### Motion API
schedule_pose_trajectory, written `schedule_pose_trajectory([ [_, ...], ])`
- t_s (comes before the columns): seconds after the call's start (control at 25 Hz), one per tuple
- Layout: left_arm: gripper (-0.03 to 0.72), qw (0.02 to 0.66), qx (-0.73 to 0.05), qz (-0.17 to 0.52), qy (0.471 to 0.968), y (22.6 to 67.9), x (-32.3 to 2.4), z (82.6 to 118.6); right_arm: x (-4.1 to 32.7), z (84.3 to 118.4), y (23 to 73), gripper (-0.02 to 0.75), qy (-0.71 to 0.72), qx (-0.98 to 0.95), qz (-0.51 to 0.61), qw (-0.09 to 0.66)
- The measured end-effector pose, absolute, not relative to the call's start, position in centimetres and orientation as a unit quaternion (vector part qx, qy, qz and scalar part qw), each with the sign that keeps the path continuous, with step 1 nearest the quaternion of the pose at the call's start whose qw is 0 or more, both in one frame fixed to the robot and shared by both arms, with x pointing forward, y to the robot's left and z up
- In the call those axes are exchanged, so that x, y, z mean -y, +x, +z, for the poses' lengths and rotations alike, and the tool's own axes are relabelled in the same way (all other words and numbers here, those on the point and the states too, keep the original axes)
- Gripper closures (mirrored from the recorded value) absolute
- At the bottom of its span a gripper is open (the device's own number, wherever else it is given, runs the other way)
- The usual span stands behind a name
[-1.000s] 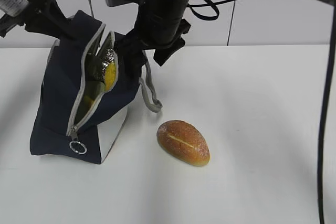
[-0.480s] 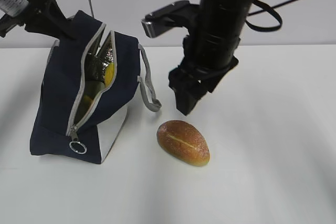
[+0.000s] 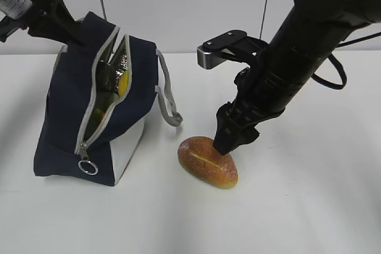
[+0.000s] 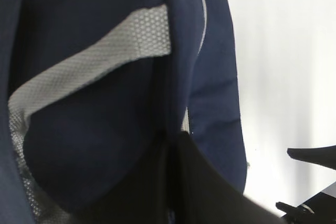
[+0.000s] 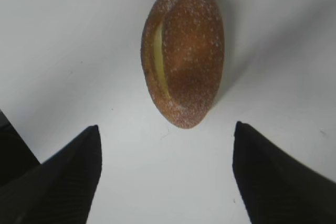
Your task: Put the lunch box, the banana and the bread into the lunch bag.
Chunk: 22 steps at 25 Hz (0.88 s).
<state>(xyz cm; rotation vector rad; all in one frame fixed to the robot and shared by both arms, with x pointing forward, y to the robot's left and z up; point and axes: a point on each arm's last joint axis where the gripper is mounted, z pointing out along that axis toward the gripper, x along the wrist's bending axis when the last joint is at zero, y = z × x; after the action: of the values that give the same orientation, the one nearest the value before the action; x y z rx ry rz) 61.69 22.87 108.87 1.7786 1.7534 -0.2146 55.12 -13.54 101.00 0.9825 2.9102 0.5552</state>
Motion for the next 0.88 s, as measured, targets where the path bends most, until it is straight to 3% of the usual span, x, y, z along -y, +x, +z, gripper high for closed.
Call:
schedule_pose_trajectory([
  [0.28, 0.690, 0.312, -0.665, -0.081, 0.674, 61.7, -22.9, 108.9, 12.9, 98.4, 56.6, 0.122, 0.316, -0.930, 0.187, 0.019],
  [0.88, 0.690, 0.311, -0.663, -0.082, 0.676, 61.7, -22.9, 108.9, 10.9, 92.9, 59.8, 0.125, 0.318, -0.930, 0.185, -0.027],
])
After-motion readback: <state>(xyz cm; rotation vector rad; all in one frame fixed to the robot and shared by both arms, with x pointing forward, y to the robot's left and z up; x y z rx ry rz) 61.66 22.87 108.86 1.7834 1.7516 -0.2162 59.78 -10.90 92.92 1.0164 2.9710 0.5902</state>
